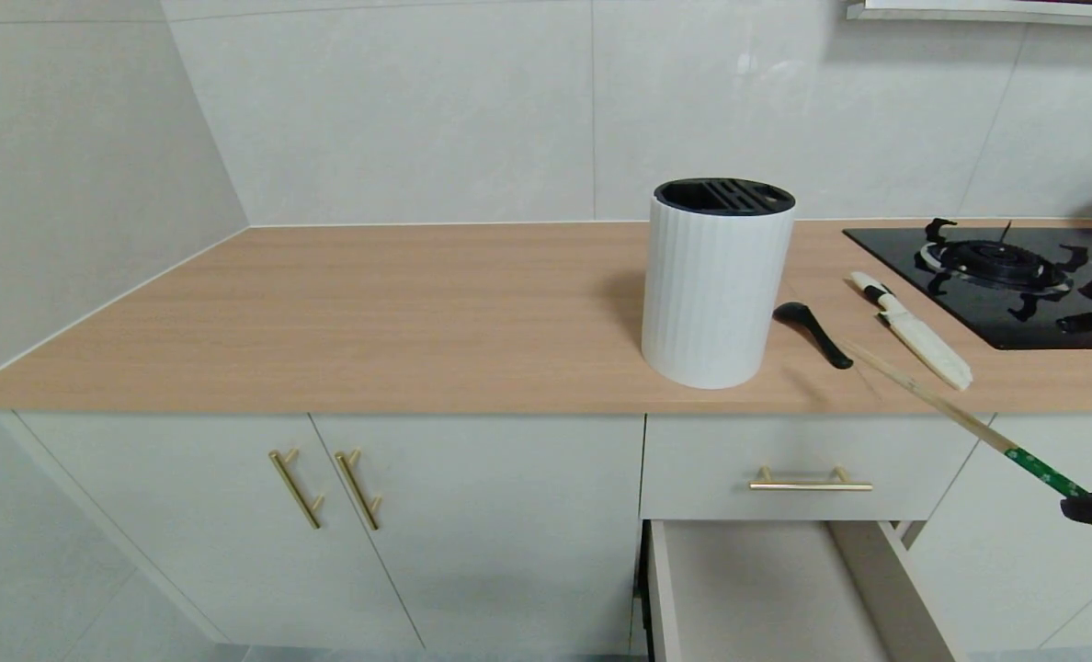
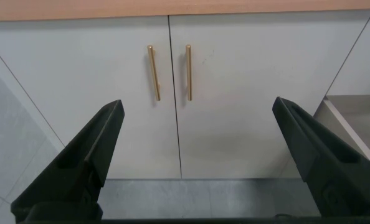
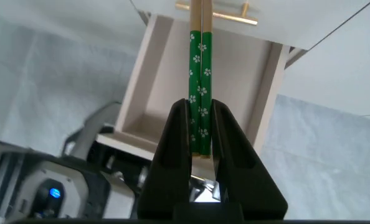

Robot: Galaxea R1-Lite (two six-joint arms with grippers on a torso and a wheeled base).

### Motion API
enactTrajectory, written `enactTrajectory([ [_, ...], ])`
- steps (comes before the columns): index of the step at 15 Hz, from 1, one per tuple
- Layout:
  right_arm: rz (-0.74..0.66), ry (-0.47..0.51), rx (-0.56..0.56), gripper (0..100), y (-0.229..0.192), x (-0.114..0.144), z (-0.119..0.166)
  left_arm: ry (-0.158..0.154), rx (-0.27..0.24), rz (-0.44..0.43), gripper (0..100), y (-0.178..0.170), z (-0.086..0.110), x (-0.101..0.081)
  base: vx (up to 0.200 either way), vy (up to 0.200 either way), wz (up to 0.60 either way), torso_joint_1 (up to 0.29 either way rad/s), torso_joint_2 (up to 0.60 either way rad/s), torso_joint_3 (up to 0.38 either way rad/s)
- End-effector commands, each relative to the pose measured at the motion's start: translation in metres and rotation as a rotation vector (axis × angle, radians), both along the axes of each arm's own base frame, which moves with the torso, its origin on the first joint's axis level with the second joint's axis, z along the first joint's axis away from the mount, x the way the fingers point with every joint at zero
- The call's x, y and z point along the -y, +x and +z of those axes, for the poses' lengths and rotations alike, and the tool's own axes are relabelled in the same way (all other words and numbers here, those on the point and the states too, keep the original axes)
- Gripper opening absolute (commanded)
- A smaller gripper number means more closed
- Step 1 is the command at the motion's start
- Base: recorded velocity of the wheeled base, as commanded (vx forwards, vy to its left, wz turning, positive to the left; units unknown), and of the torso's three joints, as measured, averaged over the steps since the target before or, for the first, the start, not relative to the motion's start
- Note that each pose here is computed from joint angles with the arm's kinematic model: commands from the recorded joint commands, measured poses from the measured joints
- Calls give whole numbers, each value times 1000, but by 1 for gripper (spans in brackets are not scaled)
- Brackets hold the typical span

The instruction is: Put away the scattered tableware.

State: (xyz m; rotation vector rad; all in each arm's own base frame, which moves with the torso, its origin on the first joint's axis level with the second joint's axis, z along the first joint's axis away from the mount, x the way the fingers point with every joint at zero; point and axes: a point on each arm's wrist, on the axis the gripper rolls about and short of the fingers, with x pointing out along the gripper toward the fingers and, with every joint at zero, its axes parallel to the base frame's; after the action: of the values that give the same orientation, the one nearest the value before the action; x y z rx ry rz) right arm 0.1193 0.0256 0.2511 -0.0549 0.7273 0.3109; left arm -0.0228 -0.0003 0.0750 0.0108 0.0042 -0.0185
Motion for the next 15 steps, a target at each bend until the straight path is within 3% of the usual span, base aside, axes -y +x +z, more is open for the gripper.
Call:
enactTrajectory([
  [1,40,-13,-44,0,4,-6,-9,0,0,2,100,0,0,0,0,0,0,0,0,0],
  [5,86,-21,-71,0,9,-14,-19,0,0,0,100,0,0,0,0,0,0,-62,144,79],
  [15,187,-39,-117,0,13,-30,-38,0,1,2,100,0,0,0,0,0,0,-184,459,262],
])
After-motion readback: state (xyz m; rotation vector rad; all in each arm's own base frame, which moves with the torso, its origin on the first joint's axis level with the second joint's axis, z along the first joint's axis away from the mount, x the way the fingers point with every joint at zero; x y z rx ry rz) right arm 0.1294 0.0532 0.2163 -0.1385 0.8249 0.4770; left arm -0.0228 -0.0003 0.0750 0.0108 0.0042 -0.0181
